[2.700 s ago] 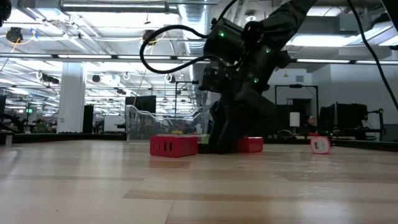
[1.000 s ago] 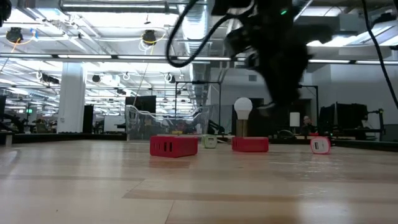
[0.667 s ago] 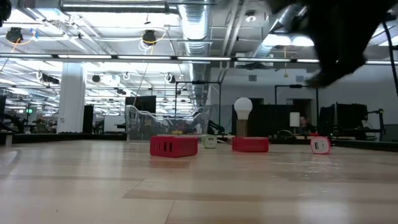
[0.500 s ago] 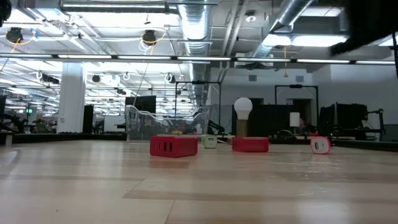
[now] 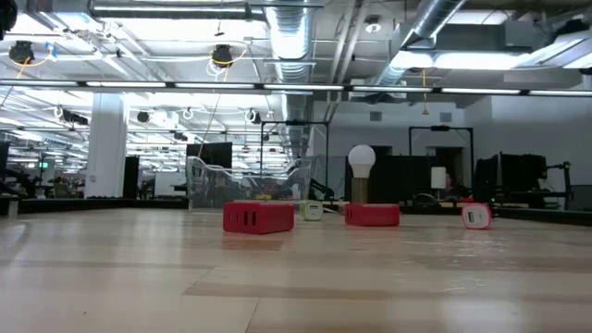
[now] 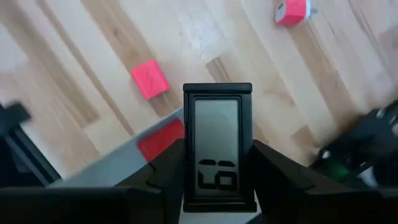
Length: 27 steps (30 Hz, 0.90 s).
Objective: Pick & Place Office items
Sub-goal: Put the right black digital clock into the gray bin
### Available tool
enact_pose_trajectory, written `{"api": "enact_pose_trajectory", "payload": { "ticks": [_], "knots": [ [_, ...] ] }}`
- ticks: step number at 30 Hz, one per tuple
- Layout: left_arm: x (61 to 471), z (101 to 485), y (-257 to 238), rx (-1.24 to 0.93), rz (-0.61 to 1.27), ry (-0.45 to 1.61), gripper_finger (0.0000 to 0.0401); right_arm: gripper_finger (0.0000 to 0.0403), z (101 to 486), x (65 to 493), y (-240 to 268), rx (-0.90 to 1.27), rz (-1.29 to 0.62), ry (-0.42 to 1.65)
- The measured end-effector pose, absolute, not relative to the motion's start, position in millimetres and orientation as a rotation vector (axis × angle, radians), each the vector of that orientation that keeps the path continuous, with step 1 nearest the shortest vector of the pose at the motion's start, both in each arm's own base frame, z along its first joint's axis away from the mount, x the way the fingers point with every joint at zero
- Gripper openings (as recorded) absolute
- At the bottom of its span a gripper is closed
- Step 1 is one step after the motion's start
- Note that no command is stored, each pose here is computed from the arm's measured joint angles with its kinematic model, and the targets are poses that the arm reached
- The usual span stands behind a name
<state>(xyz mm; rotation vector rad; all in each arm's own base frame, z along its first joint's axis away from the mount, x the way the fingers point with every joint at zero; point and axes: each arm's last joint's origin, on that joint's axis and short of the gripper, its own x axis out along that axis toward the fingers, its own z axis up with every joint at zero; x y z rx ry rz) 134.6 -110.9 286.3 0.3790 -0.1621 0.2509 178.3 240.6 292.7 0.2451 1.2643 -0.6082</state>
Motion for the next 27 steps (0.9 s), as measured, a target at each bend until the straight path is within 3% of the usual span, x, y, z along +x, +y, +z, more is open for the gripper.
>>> {"api": "enact_pose_trajectory", "payload": {
  "ticks": [6, 13, 27],
  "knots": [
    [135, 286, -111, 0.380, 0.251, -0.162, 0.0129, 0.0149, 281, 173, 254, 0.414, -0.779, 1.160],
    [135, 286, -111, 0.380, 0.251, -0.161, 0.0129, 0.0149, 256, 158, 271, 0.532, -0.926, 1.177],
    [135, 286, -111, 0.380, 0.251, -0.162, 0.0129, 0.0150, 179, 148, 266, 0.606, -0.901, 1.204]
  ]
}}
